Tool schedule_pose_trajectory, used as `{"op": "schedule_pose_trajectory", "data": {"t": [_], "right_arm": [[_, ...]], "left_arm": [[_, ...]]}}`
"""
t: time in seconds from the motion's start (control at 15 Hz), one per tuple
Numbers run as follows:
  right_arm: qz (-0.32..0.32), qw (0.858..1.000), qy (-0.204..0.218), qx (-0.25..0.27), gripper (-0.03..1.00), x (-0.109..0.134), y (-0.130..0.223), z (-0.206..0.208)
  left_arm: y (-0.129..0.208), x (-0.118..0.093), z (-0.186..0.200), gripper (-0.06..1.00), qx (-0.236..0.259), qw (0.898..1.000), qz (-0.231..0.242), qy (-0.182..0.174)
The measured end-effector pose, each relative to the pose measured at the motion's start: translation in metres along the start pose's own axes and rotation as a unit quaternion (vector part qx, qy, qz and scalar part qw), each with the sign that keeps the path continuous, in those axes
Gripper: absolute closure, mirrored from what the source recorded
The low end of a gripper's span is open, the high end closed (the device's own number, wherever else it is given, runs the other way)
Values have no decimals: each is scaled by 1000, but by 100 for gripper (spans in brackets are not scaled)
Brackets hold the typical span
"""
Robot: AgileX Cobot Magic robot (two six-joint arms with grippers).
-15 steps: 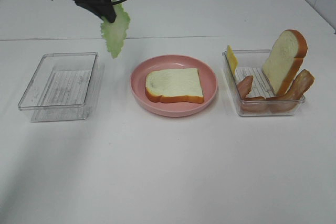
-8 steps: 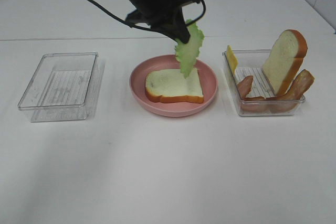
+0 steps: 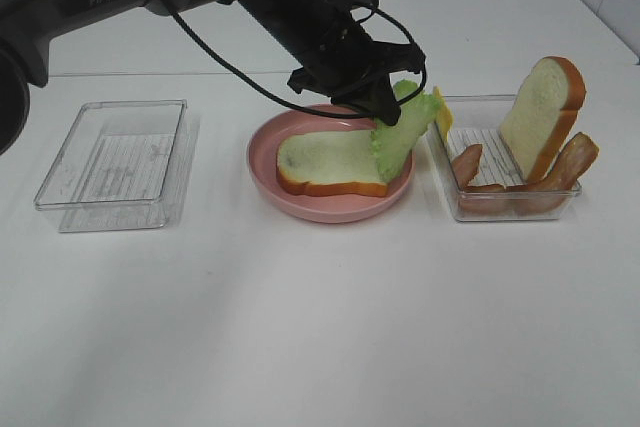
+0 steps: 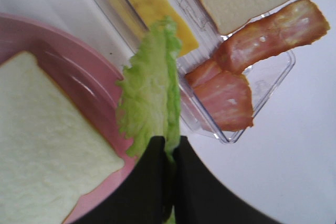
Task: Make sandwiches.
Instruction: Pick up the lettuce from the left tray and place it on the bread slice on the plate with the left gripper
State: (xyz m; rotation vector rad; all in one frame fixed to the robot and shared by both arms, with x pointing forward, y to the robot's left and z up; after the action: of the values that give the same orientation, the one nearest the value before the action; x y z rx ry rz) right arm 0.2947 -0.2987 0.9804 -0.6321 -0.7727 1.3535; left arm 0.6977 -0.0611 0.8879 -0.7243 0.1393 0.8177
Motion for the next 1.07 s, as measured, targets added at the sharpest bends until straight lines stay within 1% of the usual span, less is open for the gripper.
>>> {"op": "schedule_pose_trajectory", "data": {"t": [0.07,0.13,0.2,0.33,0.4,0.47,0.53,0.8,1.07], "right_arm": [[0,1000,0,0,-2,0,0,0],[0,1000,0,0,-2,0,0,0],[0,1000,0,0,-2,0,0,0],[0,1000,0,0,-2,0,0,0],[0,1000,0,0,-2,0,0,0],[0,1000,0,0,-2,0,0,0],[0,1000,0,0,-2,0,0,0],[0,1000,0,0,-2,0,0,0],[0,1000,0,0,-2,0,0,0]], "left_arm": [[2,4,-1,94,4,1000,-2,-5],[8,20,1,94,20,999,-17,-34],[10,24,2,94,24,999,-20,-40],[14,41,7,94,37,997,-21,-72],[16,44,8,94,41,996,-19,-78],[20,53,10,94,56,993,-21,-102],[24,56,12,94,67,991,-26,-110],[28,61,13,94,80,989,-31,-124],[28,61,13,94,79,989,-22,-126]]}}
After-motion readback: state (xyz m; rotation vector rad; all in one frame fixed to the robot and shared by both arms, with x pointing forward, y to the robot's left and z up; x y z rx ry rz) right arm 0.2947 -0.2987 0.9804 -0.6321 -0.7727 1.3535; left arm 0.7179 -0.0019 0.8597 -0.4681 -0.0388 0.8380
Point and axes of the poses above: a point on each arm's last joint axis where the gripper is mounted, z pointing back along that axis away from the gripper, x along the wrist's bending axis when the last joint is at zero, y = z × x, the point moved 8 cm from there along -z, pointing out along that axis toward the gripper, and after that the axes turned 13 degrees about -z, right-handed, at the moved point
